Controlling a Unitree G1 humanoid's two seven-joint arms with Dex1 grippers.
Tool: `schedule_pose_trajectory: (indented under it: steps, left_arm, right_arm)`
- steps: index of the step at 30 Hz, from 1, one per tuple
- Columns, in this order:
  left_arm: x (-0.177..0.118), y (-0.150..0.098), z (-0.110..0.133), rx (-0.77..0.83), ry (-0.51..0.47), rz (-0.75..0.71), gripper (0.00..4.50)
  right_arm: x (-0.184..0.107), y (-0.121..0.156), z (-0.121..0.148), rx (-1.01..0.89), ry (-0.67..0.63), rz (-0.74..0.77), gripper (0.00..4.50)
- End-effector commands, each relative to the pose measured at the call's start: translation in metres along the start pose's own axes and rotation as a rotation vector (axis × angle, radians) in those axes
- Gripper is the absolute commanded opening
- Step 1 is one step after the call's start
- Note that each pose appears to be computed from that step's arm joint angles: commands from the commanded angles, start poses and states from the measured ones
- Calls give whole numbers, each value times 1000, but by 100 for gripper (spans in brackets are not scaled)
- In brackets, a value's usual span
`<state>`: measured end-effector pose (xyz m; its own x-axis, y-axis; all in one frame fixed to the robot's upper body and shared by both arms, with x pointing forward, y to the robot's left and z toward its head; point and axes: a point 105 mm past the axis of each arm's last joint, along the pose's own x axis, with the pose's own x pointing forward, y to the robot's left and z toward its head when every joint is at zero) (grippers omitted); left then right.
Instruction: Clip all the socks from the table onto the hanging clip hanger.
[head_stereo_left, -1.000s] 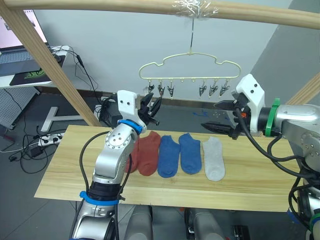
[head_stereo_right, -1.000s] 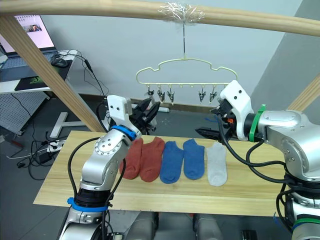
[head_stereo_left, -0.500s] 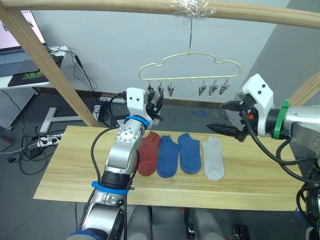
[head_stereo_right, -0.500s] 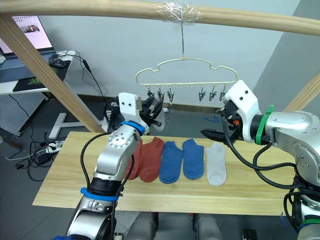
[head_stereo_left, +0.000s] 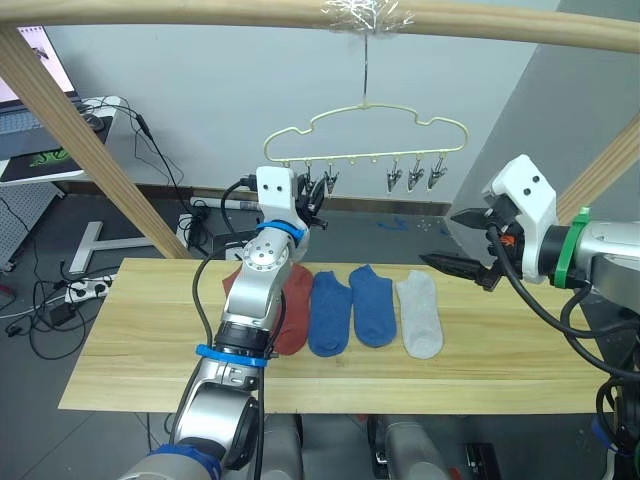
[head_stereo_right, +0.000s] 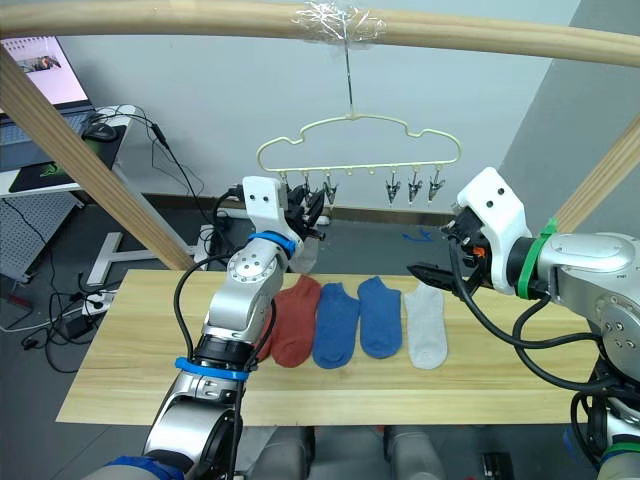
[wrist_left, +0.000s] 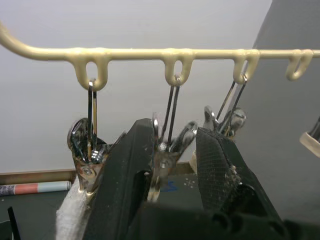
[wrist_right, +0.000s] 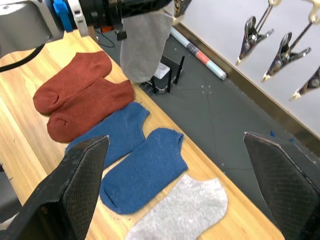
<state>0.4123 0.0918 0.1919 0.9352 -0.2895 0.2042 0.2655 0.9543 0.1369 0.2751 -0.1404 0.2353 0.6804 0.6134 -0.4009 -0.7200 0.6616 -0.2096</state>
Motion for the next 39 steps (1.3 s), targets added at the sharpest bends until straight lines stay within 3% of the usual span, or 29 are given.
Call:
schedule_pose_trajectory:
  steps: [1, 35, 39]
  left_arm:
    - [0, 3, 14, 12, -52, 7, 156]
    - [8, 4, 22, -22, -89, 15, 156]
    - [9, 4, 23, -27, -94, 13, 82]
  right_arm:
    - [-7, 0, 7, -32, -29, -23, 450]
    - [-6, 2, 3, -5, -16, -31, 450]
    - [-6, 1, 3, -4, -16, -34, 450]
